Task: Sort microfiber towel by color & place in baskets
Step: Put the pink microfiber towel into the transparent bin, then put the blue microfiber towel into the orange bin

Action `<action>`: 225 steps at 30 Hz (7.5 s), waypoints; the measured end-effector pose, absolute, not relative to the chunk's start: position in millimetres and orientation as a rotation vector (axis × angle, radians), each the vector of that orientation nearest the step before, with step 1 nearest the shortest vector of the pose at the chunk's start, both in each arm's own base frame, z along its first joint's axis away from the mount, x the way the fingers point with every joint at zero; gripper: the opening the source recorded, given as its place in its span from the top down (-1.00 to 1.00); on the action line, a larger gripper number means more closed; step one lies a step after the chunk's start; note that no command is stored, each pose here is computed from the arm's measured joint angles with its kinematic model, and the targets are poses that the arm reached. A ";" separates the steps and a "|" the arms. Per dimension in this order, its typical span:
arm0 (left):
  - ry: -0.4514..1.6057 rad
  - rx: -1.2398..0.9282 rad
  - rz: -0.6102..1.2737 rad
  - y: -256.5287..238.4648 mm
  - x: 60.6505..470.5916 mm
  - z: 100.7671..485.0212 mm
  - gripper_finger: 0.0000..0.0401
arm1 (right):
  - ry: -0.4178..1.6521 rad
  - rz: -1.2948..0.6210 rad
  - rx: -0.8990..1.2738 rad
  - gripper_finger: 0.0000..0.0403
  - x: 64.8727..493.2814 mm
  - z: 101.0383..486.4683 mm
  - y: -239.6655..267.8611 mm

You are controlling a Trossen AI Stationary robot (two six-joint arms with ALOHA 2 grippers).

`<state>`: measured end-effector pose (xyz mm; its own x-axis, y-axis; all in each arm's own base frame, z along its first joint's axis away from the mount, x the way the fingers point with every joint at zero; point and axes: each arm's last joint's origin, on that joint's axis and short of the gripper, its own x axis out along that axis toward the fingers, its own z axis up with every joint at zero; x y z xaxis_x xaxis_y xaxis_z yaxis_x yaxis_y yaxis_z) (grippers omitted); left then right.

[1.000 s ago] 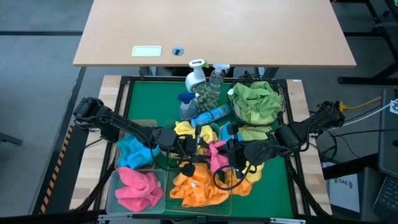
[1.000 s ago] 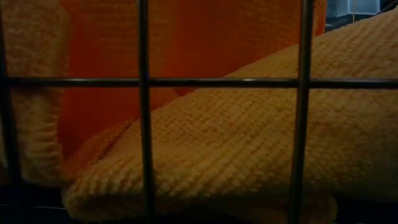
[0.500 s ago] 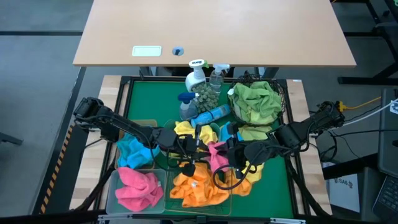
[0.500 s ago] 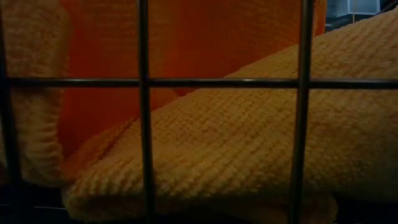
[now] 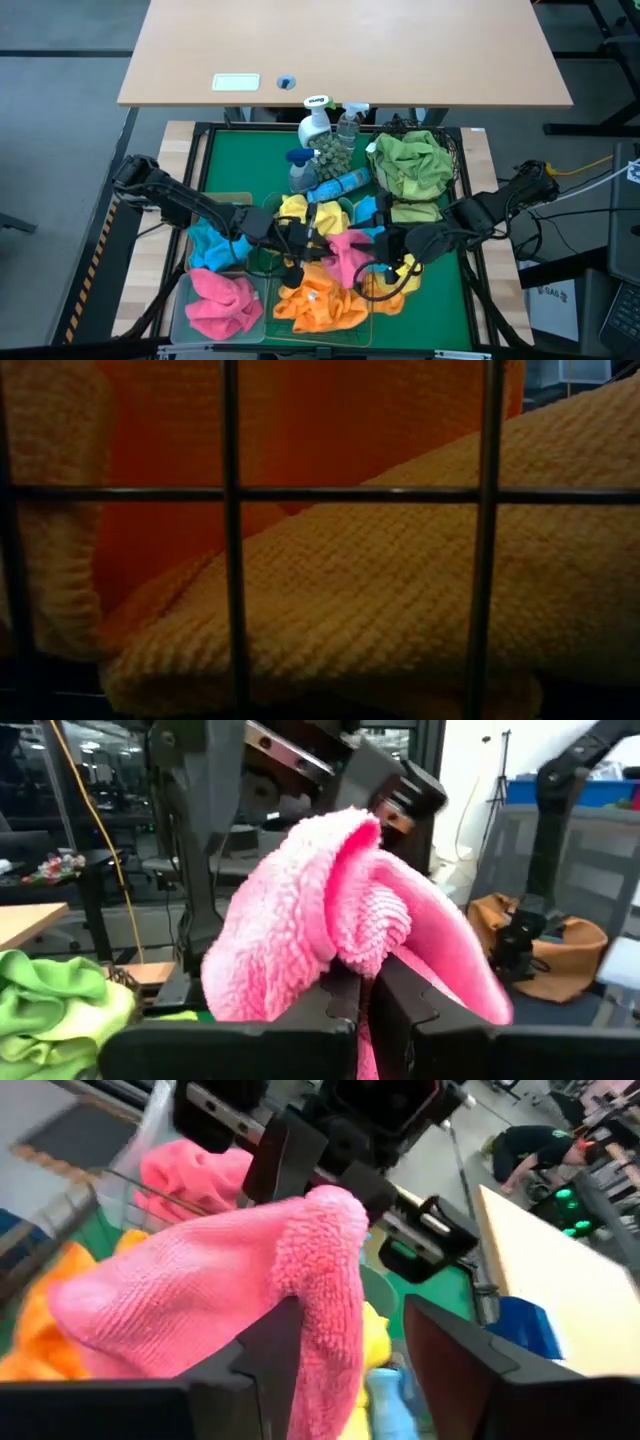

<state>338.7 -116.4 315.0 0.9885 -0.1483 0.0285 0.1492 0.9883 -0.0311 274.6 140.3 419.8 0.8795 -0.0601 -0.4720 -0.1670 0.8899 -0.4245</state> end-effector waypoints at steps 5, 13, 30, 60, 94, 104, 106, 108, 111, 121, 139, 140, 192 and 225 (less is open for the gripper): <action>0.001 -0.027 -0.165 -122.5 326.5 322.6 0.99 | 0.477 0.056 -0.368 0.11 263.2 429.6 134.1; 0.182 -0.187 -0.219 -133.0 284.9 337.4 0.99 | 0.545 0.064 -0.251 0.11 252.4 428.5 129.1; 0.759 -0.859 -0.421 -185.8 170.6 347.1 1.00 | 0.691 0.166 -0.138 0.11 247.6 417.0 131.3; 1.520 -0.686 0.382 -230.2 152.1 220.8 0.53 | 0.712 0.247 -0.111 0.11 247.1 416.2 133.8; 1.022 -1.094 0.085 -203.4 148.9 304.8 0.36 | 0.959 0.060 -0.175 0.11 216.6 385.6 153.9; 0.779 -0.902 0.090 -187.0 173.1 309.6 0.36 | 1.156 -0.114 -0.225 0.11 217.4 303.1 147.1; 0.758 -0.854 0.093 -181.6 179.1 309.9 0.36 | 1.196 -0.139 -0.199 0.11 219.9 287.2 139.8; 0.732 -0.816 0.103 -175.6 185.7 310.5 0.36 | 1.216 -0.142 -0.163 0.11 223.9 272.2 134.2; 0.706 -0.762 0.123 -165.9 194.4 310.7 0.36 | 1.237 -0.117 -0.104 0.11 229.9 254.4 126.8; 0.669 -0.681 0.187 -142.1 212.7 310.6 0.36 | 1.253 -0.098 -0.042 0.13 237.7 227.3 109.2; 0.521 -0.568 0.372 -115.5 240.5 306.7 0.36 | 1.279 0.005 -0.082 0.90 239.6 252.6 112.6; 0.500 -0.545 0.369 -115.1 244.9 306.7 0.36 | 1.270 0.011 -0.092 0.93 240.5 260.1 113.0; 0.027 -0.113 -0.035 -96.6 351.4 301.5 0.95 | 0.408 0.134 -0.341 0.74 288.1 399.8 130.6; 0.767 -0.678 -0.064 -86.6 138.3 355.1 0.97 | 0.676 0.113 -0.140 0.02 252.2 434.6 114.9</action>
<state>138.3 -86.6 355.1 0.7290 -0.2917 -0.6193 -0.1843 0.7876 -0.5879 252.2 114.9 434.6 0.7749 0.0582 -0.6294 -0.1491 0.9845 -0.0925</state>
